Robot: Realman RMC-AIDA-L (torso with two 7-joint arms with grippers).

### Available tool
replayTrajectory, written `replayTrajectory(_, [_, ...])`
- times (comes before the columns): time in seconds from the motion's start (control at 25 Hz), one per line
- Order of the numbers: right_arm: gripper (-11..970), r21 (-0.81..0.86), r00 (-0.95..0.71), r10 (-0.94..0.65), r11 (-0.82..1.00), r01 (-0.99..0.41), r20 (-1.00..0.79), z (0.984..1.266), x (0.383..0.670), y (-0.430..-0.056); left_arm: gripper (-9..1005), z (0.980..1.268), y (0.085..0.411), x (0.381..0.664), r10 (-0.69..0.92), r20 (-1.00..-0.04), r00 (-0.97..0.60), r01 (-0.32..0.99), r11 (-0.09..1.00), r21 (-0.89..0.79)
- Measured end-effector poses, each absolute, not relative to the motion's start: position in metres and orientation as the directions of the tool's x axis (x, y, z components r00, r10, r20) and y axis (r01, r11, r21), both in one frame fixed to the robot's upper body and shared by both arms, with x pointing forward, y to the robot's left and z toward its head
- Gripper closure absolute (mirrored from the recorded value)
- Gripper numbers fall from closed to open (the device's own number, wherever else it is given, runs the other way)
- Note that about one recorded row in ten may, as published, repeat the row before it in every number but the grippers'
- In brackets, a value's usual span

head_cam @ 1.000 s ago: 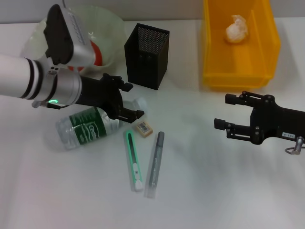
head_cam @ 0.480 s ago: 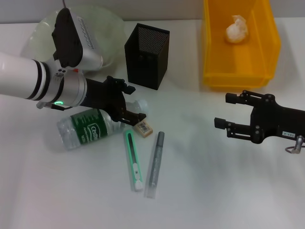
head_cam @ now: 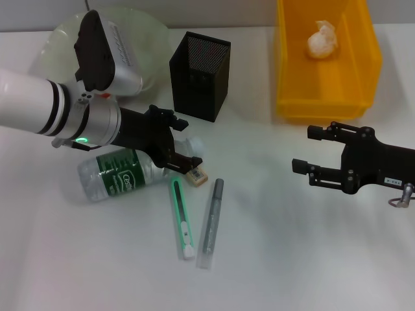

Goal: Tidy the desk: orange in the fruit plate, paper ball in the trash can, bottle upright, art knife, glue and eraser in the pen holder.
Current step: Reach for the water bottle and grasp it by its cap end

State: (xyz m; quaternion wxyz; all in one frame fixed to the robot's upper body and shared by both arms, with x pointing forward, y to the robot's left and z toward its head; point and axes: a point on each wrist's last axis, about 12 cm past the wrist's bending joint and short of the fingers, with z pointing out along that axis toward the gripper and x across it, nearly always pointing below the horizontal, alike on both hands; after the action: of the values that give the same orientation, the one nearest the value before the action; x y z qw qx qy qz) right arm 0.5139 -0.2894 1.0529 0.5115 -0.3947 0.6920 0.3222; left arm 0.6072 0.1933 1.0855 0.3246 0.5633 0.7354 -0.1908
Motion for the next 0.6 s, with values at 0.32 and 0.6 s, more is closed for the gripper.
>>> replayTrajectory(0.32, [216,0.044,-0.167,-0.216,0.482,-0.875,-0.962,1.053,0.514,-0.29,154,1.099,0.191,0.608,0.696,-0.705,-0.136,0.96,0.268,0.081])
replayTrajectory(0.6, [217,0.046,-0.169,-0.212,0.487,-0.872,-0.962,1.053,0.513,-0.291,154,1.102,0.191,0.608,0.704,-0.696,-0.139,0.961,0.267,0.077])
